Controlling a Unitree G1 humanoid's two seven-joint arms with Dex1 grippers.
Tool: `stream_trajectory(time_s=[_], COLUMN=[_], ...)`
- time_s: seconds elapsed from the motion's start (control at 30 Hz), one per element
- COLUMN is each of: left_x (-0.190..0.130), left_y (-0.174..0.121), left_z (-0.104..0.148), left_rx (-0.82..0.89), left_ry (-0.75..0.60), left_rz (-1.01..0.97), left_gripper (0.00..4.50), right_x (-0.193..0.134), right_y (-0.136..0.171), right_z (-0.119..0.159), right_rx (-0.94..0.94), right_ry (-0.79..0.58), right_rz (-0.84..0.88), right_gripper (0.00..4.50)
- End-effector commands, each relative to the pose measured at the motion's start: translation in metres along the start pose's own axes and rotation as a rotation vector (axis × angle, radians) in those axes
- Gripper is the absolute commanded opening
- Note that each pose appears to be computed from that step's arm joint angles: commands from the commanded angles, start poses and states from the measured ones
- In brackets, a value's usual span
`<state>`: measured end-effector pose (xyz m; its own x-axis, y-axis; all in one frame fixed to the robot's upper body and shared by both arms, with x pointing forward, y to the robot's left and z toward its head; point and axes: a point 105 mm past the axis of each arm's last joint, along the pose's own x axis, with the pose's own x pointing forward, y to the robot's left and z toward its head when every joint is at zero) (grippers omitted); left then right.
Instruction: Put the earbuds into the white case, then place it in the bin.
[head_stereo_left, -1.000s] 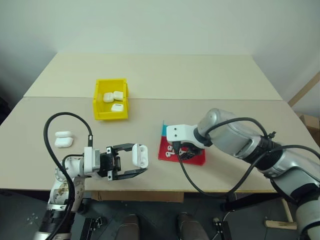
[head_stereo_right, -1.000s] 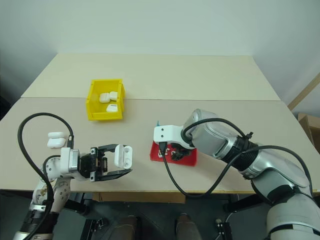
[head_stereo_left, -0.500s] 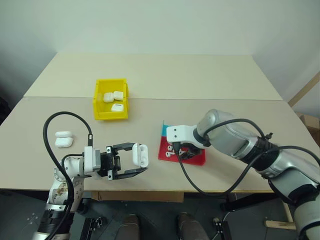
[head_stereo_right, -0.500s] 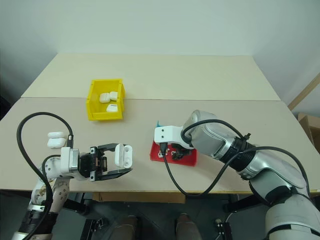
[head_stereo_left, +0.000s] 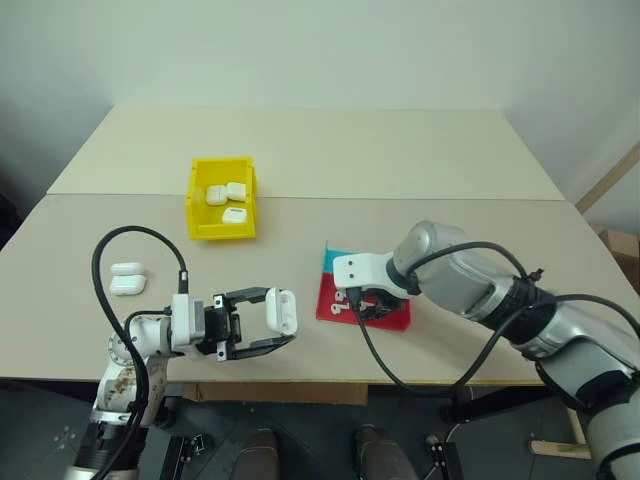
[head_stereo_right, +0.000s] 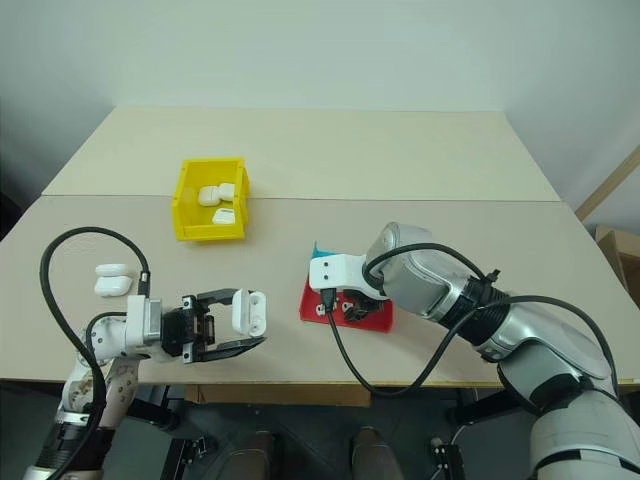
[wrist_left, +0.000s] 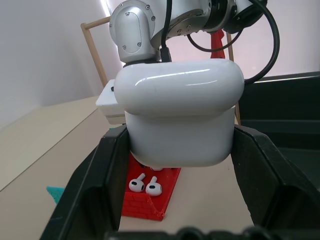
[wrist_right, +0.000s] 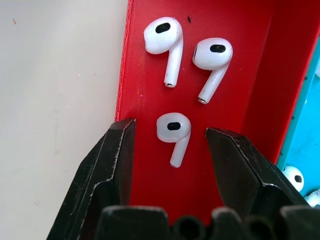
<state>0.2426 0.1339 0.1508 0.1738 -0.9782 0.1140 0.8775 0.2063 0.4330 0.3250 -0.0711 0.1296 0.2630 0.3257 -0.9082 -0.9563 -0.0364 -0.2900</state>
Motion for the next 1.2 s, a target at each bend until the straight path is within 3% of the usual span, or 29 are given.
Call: stream_trajectory(time_s=[0.03, 0.33, 0.47, 0.93, 1.03, 1.2], left_x=[0.001, 0.0015, 0.0014, 0.0027, 0.0029, 0.0036], left_y=[-0.0001, -0.0005, -0.0006, 0.0013, 0.0013, 0.0008], left_z=[0.0061, 0.0055, 0.0052, 0.0049, 0.0049, 0.0057], left_rx=[0.027, 0.029, 0.032, 0.038, 0.038, 0.038], left_ry=[0.005, 0.003, 0.006, 0.009, 0.012, 0.011], left_rz=[-0.005, -0.002, -0.003, 0.005, 0.007, 0.005], left_gripper=[2.78, 2.78, 2.78, 2.78, 2.78, 2.78], right_x=[-0.006, -0.0059, -0.006, -0.0069, -0.0064, -0.0066], right_y=[-0.0047, -0.0051, -0.0053, -0.0072, -0.0059, -0.0054], right_z=[0.0035, 0.0039, 0.0046, 0.0065, 0.0051, 0.0052], right_rx=[-0.013, -0.022, -0.023, -0.037, -0.038, -0.039], right_ry=[-0.02, -0.017, -0.023, -0.023, -0.019, -0.021], right_rz=[-0.025, -0.029, -0.03, -0.035, -0.028, -0.027], right_gripper=[2.66, 2.66, 1.76, 1.76, 1.17, 1.17])
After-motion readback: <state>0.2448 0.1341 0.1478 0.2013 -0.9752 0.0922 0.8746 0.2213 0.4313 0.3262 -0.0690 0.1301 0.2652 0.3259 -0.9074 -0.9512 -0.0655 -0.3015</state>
